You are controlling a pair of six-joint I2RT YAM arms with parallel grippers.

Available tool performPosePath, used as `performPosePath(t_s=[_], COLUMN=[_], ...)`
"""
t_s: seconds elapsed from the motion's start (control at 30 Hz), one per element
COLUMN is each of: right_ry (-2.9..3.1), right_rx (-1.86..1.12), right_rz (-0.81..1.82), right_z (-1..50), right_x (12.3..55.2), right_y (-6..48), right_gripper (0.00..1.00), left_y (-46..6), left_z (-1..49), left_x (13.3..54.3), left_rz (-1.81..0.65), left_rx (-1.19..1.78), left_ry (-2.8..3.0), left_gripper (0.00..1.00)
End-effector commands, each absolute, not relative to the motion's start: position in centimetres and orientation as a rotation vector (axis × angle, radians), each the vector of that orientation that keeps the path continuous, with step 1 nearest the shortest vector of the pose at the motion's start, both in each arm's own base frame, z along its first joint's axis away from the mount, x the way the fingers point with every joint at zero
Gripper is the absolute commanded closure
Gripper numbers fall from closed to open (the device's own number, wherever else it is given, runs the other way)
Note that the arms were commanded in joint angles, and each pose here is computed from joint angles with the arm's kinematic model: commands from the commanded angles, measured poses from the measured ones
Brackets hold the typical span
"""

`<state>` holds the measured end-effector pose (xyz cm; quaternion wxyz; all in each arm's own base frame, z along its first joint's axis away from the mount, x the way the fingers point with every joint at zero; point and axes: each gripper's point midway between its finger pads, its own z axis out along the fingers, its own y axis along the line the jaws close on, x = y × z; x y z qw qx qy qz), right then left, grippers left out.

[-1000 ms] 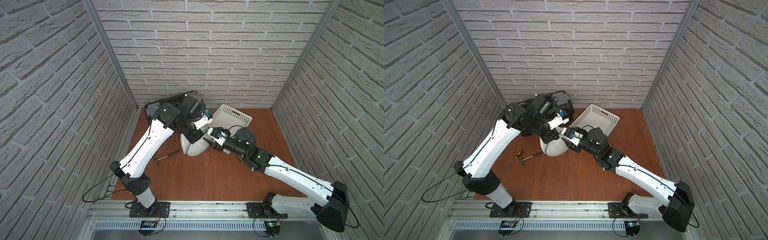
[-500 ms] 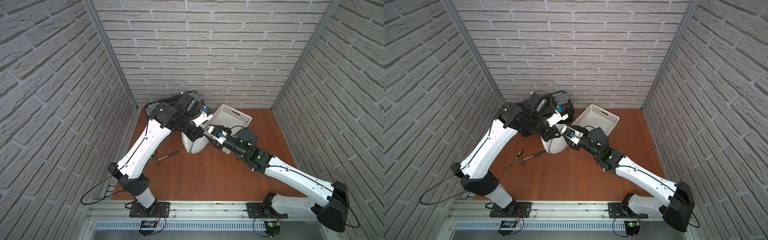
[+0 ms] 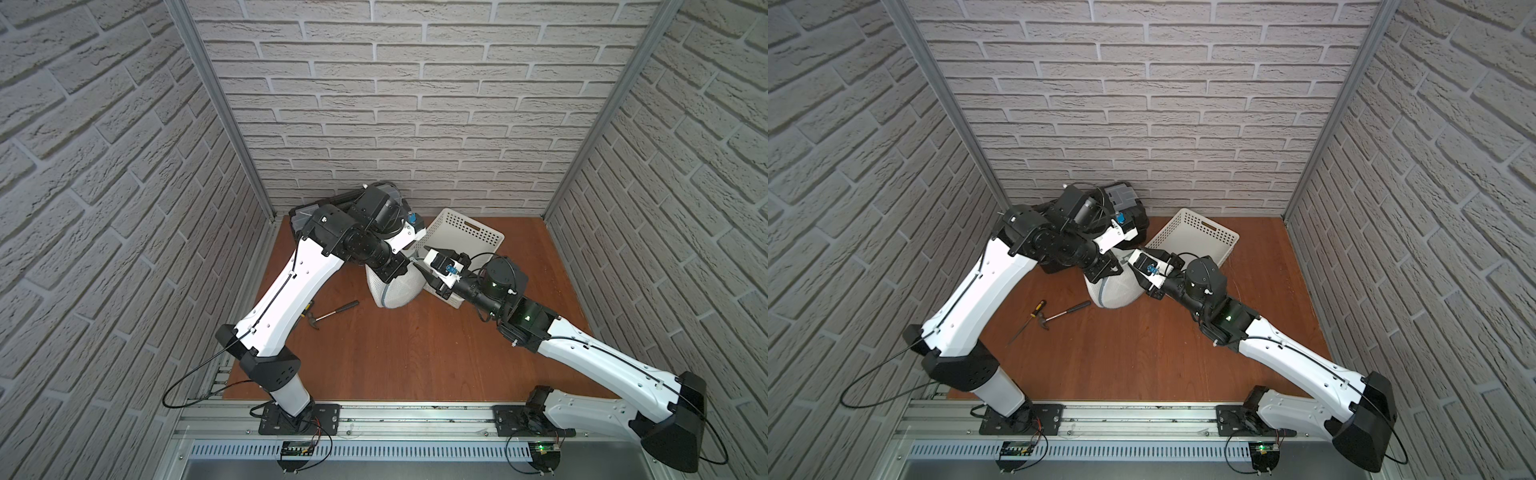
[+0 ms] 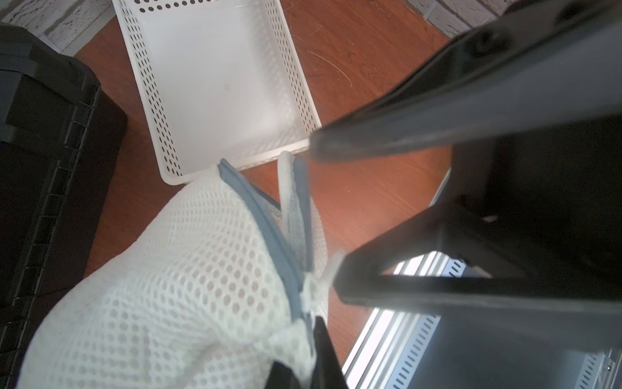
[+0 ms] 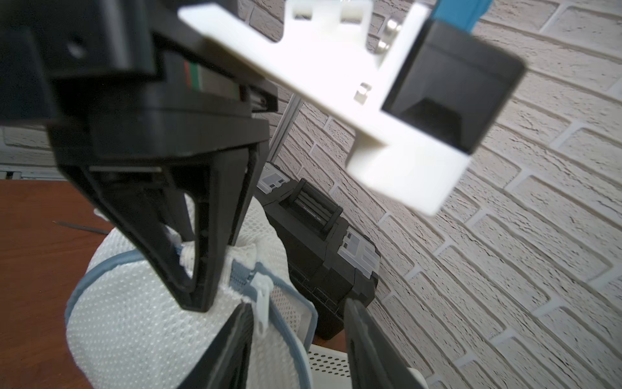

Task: Turn the laundry bag inside out
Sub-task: Zip the zipper on the laundry bag.

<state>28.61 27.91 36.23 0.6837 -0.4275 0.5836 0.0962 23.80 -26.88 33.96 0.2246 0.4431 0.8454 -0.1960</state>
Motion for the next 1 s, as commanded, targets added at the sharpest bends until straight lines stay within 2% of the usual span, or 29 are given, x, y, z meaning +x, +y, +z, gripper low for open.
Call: performPosePath(t_s=[0.0,0.43,0.5,0.7,0.97], right_ry=[1.256,1.241,1.265,1.319,1.334], right_rx=[-0.89,-0.971,-0.959,-0.945,-0.963], right_rz=[0.242,0.33,0.326,0.336,0.364], right_z=[38.7,38.0,37.7,36.8,36.0], right_x=[28.2,26.9,27.4,28.2,28.1], right_y=[27.6,28.9,28.9,29.3,29.8], right_gripper=[0.51,0.48,0.5,0.67,0.66], left_y=[-26.5,-26.6,-26.7,-26.8,-26.8], left_z=[33.6,33.7,33.9,34.3,34.6], left_x=[23.9,23.7,23.7,23.6,23.6], left_rz=[-0.506,-0.519,-0.525,-0.532,-0.535], left_rx=[1.226,1.233,1.245,1.258,1.251], left_ry=[2.346,2.335,2.321,2.282,2.261], left_gripper=[1.0,1.0,1.0,1.0,1.0])
